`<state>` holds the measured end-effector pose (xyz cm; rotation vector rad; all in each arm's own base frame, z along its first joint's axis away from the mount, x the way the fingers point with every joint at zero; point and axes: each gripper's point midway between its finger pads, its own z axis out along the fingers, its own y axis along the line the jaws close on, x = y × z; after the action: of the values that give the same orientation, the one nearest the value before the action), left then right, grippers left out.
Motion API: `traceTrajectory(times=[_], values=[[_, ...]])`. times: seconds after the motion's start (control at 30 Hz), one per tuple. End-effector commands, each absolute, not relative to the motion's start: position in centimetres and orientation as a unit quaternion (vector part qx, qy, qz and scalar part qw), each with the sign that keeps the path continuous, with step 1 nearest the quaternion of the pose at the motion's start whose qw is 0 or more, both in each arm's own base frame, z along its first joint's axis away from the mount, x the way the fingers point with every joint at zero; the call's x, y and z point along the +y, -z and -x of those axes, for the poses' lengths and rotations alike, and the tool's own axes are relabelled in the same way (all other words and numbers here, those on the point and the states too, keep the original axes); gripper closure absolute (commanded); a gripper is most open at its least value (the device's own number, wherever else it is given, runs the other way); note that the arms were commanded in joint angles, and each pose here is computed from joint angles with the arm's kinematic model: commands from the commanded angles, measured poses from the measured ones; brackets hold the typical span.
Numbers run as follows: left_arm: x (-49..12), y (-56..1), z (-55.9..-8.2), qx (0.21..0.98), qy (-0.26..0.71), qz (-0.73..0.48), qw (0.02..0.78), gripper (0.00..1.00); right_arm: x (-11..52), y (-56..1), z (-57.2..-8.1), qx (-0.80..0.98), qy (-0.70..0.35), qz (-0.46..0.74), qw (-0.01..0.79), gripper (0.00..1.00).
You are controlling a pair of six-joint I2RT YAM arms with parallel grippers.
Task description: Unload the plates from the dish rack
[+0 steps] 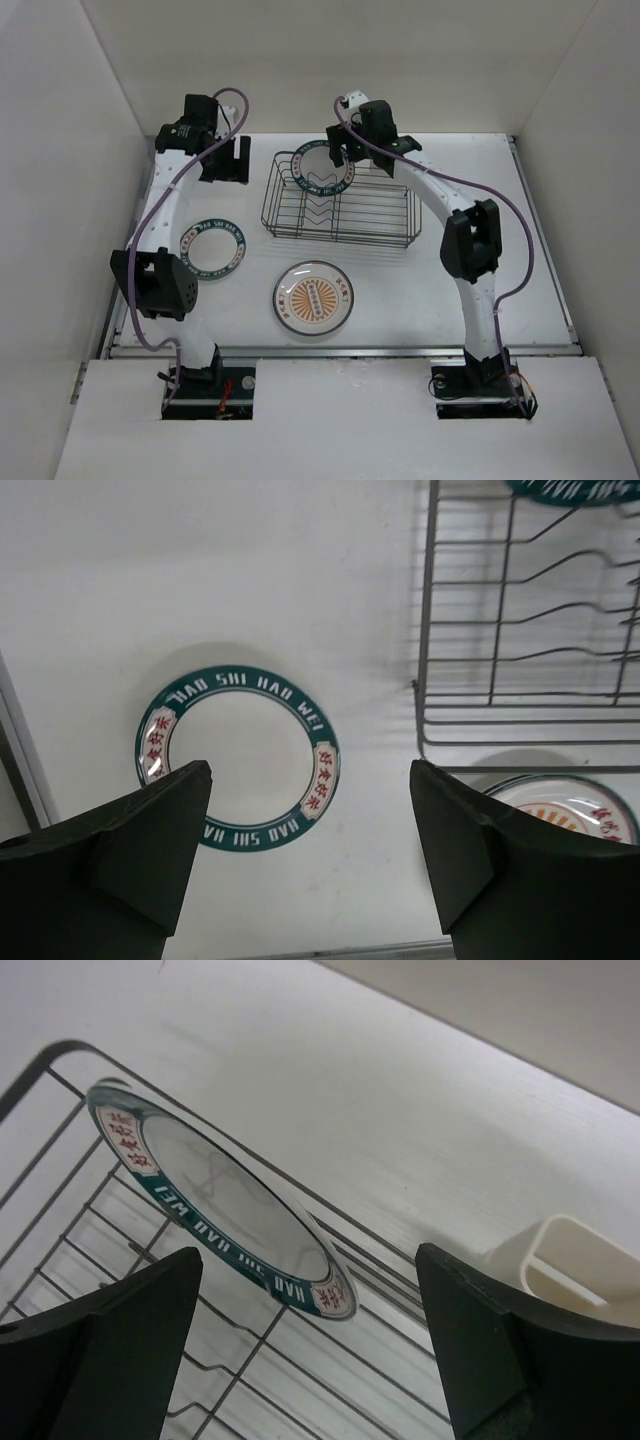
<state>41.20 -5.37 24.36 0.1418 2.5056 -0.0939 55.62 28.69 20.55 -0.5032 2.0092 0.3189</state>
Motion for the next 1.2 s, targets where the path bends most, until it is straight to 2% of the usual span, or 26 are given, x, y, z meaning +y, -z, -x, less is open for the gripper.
traceTrajectory(times=[0.0,0.03,0.17,0.2,0.4,0.43,0.6,0.93,1.17], values=[[-4.2,-23.5,-40.2,0.95,0.006,-0.069,0.305,0.22,31.5,-24.9,-56.8,0.77,-0.2,0.256,0.55,0.08],[-4.1,-22.9,-40.0,0.952,0.004,-0.074,0.296,0.22,32.0,-23.9,-57.1,0.77,-0.206,0.26,0.545,0.1],[-3.6,-20.5,-39.7,0.958,-0.011,-0.076,0.277,0.22,32.5,-22.6,-57.6,0.767,-0.211,0.269,0.544,0.34],[-3.0,-20.5,-39.7,0.958,-0.018,-0.07,0.277,0.22,32.5,-22.6,-57.6,0.767,-0.211,0.269,0.544,0.44],[-3.0,-19.5,-39.7,0.963,-0.018,-0.071,0.26,0.22,32.1,-23.3,-57.3,0.757,-0.197,0.287,0.553,0.72],[-3.3,-19.5,-39.7,0.963,-0.012,-0.073,0.26,0.22,32.0,-23.6,-57.1,0.755,-0.194,0.291,0.554,0.83],[-4.0,-19.1,-39.7,0.965,0.009,-0.078,0.251,0.22,30.0,-25.1,-57.3,0.747,-0.138,0.298,0.579,1.0],[-5.1,-19.8,-39.8,0.963,0.039,-0.081,0.256,0.22,26.6,-33.3,-56.5,0.696,-0.065,0.271,0.662,1.0],[-6.4,-22.5,-39.6,0.952,0.074,-0.104,0.279,0.22,26.2,-38.6,-53.1,0.675,-0.094,0.258,0.684,1.0]])
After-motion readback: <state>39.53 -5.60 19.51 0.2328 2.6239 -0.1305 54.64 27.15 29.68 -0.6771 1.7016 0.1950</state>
